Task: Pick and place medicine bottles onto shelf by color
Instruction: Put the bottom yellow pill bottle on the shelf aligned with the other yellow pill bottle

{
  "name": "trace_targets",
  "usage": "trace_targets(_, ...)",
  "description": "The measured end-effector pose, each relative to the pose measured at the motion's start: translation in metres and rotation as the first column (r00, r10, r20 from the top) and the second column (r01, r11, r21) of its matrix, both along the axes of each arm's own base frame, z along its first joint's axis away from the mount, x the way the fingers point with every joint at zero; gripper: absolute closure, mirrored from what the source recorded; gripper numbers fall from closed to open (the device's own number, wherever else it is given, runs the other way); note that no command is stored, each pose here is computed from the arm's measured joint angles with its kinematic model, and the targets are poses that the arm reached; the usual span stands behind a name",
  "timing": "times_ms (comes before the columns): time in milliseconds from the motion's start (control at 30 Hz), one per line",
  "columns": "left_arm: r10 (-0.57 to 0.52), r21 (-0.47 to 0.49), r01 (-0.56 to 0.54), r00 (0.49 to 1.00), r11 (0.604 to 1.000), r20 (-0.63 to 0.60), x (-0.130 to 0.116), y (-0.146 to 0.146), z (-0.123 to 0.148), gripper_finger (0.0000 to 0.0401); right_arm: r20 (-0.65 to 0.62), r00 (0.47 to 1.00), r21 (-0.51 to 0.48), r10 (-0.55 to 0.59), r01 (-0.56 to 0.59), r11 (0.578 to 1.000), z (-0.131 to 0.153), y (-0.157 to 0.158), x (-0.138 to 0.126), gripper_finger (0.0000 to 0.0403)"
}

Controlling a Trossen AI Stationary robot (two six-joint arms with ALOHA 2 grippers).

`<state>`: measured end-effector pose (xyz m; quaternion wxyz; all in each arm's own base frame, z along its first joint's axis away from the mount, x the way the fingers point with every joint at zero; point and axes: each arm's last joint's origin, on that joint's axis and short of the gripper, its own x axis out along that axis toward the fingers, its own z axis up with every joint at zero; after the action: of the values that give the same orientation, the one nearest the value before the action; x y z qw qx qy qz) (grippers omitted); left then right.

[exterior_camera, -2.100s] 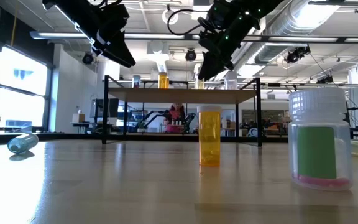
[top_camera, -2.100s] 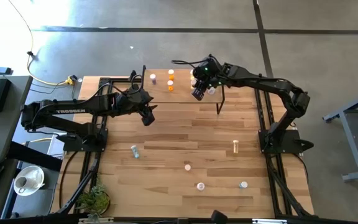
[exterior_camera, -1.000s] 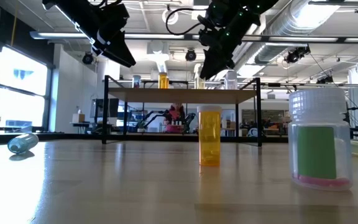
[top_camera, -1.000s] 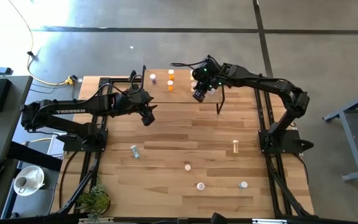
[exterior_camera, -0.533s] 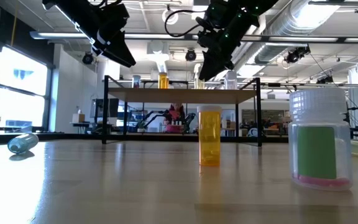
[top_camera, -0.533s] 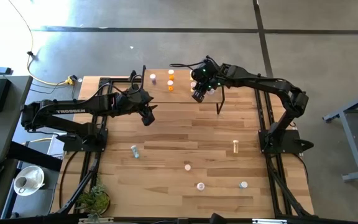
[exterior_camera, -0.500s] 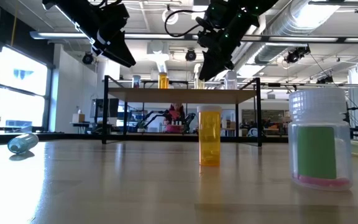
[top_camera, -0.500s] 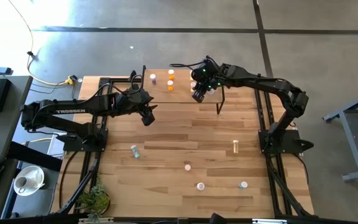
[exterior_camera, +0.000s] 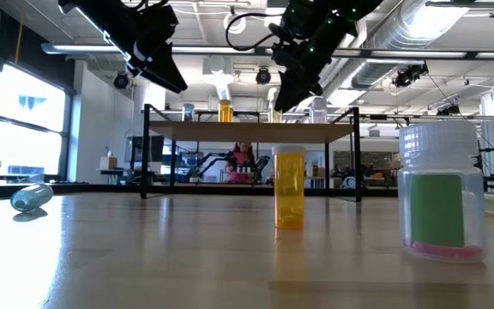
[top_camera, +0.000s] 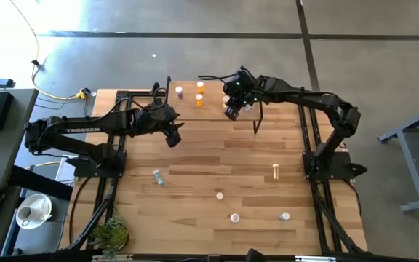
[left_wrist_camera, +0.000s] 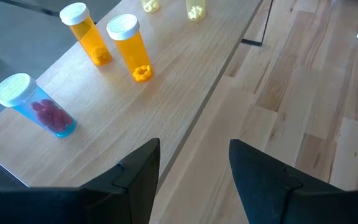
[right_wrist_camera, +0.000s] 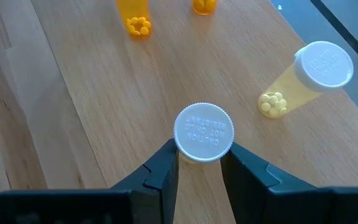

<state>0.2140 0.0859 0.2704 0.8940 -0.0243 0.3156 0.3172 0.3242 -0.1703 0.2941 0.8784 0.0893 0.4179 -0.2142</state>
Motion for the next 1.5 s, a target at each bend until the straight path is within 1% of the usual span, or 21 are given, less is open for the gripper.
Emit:
trace_targets(167,0.0,0.0,0.0,1.0,1.0,-0.001,0.0,0.0,-0.0001,0.0217,-0.004,1.0,0.0,-0.002,0.002,1.0,-0.0002,-0.0001,-0.0003,0.0299)
trace_targets(367,0.0,0.0,0.0,1.0,1.0,-0.001,-0.0001,0.0,-0.0001,0.0217,-0.021,0.999,-0.026,-0.027,0.026,0.999,-0.0006,-0.0009,-0.001,0.0299)
trace_targets(767,0.0,0.0,0.0,1.0,1.0,-0.002,-0.0001,0.0,-0.0001,0.0217,-0.011,1.0,-0.032,-0.027,0.026,0.999,-0.0005,-0.0015,0.0001,0.0299)
trace_targets(867,0.0,0.0,0.0,1.0,1.0,-0.002,-0.0001,0.0,-0.0001,0.0217,-0.018,1.0,-0.047,-0.006,0.005,0.999,-0.0004,-0.0013,0.0003,0.0299)
trace_targets(1000,0.0,0.0,0.0,1.0,1.0,-0.002,-0.0001,0.0,-0.0001,0.0217,-0.006,1.0,-0.038,-0.023,0.023,0.999,-0.0002,-0.0016,0.0007,0.0297)
trace_targets(1100,0.0,0.0,0.0,1.0,1.0,-0.002,-0.0001,0.0,-0.0001,0.0217,-0.006,1.0,-0.032,-0.029,0.029,0.999,-0.0005,-0.0015,0.0006,0.0283)
trace_targets(1333,0.0,0.0,0.0,1.0,1.0,-0.002,-0.0001,0.0,-0.0001,0.0217,0.005,1.0,-0.037,-0.029,0.029,0.999,0.0002,-0.0019,0.0013,0.0229)
trace_targets(1500,0.0,0.0,0.0,1.0,1.0,-0.002,-0.0001,0.0001,-0.0001,0.0217,0.017,0.999,-0.043,-0.029,0.03,0.999,0.0075,0.0006,-0.0033,0.0222)
